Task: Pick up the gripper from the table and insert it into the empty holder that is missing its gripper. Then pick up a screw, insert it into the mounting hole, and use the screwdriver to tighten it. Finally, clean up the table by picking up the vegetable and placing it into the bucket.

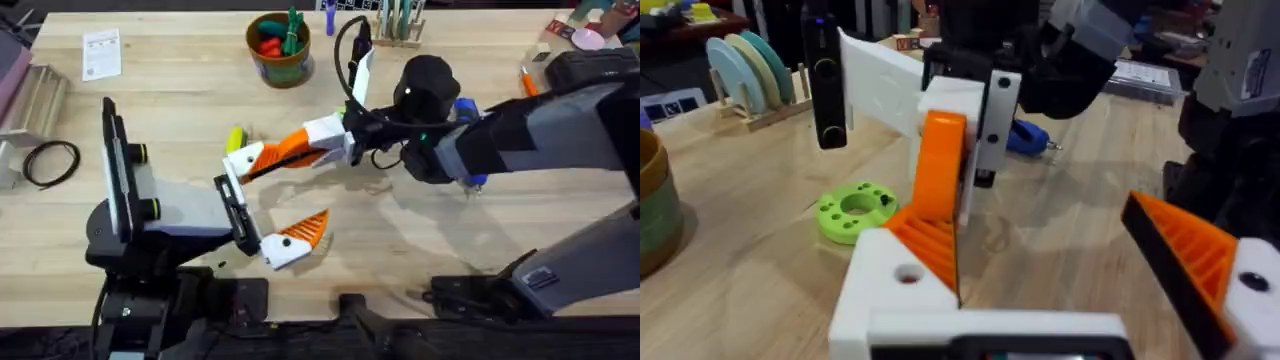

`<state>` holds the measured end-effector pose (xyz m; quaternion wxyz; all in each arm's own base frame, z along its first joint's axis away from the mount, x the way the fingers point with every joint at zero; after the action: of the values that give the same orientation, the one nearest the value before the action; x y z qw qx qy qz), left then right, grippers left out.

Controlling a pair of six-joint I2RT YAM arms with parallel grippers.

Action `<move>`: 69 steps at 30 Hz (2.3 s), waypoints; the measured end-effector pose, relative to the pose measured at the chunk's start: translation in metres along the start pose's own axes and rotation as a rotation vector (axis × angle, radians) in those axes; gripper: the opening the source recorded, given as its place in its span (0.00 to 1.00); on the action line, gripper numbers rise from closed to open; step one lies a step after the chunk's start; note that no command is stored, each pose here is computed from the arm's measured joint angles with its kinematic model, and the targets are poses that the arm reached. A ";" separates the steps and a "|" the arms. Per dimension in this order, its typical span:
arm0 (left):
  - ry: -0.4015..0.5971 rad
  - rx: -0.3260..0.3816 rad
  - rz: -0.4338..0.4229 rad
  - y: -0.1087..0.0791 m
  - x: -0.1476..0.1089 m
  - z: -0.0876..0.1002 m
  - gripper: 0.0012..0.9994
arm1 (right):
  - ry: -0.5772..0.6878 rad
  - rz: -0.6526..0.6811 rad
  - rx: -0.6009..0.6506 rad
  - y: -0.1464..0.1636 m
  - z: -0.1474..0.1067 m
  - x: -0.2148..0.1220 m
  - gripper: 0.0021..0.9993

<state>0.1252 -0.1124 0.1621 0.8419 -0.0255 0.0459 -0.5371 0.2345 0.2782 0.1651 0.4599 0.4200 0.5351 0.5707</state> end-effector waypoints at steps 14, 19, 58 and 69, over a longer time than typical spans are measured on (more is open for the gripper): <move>0.000 -0.001 -0.006 -0.001 0.000 0.000 0.99 | -0.005 -0.001 0.001 0.000 0.001 0.000 0.22; 0.001 -0.003 -0.030 -0.004 0.000 0.000 0.99 | -0.028 0.001 -0.017 0.003 0.006 0.001 0.83; 0.002 -0.004 -0.035 -0.005 0.000 -0.001 0.99 | -0.319 -1.134 -0.249 0.114 0.016 -0.132 0.84; 0.002 -0.004 -0.035 -0.004 0.000 -0.001 0.99 | -0.147 -1.486 -0.221 0.070 0.039 -0.113 0.84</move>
<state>0.1212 -0.1145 0.1619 0.8321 -0.0274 0.0473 -0.5519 0.2923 0.1764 0.2394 0.7978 -0.0629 0.5851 0.1311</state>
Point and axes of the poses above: each hand's point on the last joint's axis, 136 mm out from that joint toward the fingers, its own x axis out along the fingers, its own y axis along the line the jaws close on, z = x × y, the point moved 5 cm from there along -x, back along the fingers
